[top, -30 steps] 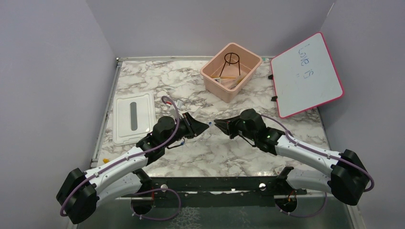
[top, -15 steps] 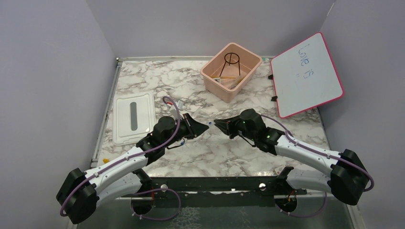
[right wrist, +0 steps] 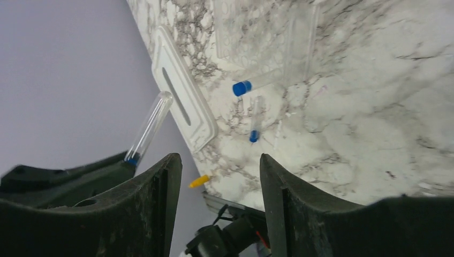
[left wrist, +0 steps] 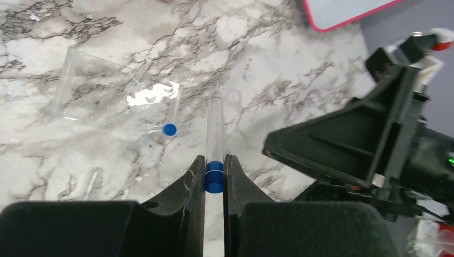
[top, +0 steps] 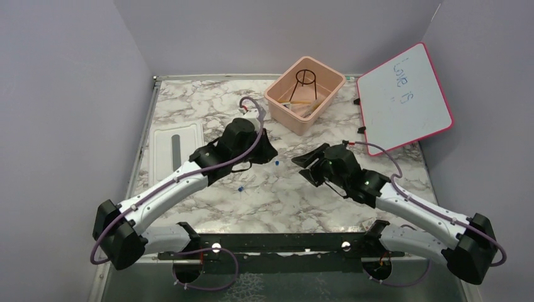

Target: Organize the chemistry lab equipment

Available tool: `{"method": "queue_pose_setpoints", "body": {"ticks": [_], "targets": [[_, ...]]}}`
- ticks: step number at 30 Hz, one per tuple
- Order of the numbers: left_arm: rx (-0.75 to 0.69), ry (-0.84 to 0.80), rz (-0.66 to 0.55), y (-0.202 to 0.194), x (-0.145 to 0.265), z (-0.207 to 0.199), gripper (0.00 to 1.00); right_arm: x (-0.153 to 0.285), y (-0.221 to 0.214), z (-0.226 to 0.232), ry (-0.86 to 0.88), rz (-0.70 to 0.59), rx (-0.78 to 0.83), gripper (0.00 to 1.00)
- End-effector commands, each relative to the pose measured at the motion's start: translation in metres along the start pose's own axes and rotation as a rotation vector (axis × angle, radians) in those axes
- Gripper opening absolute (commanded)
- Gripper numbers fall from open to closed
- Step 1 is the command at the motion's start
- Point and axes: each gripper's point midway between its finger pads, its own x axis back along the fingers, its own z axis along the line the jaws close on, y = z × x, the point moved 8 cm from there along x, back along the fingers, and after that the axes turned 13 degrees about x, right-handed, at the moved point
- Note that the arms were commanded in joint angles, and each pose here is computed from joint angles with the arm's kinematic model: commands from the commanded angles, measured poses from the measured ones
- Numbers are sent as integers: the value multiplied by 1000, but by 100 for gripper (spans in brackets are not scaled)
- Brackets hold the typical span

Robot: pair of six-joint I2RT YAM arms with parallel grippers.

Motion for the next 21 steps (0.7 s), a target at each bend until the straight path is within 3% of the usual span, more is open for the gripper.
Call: {"method": "queue_pose_setpoints", "body": {"ticks": [1,6,11,21], "targets": [[-175,227,234,-8,-1,18,9,17,2,-54,-163,-54,186,59],[-257,282,362,12,-18,-2,10,31,-5,-97,-233,-41,263,58],[-314,371,401,34,-37,-16,10,37,-12,-132,-331,-15,293,57],[-382,487,538,38,-82,-18,11,37,-21,-168,-413,16,314,57]]}}
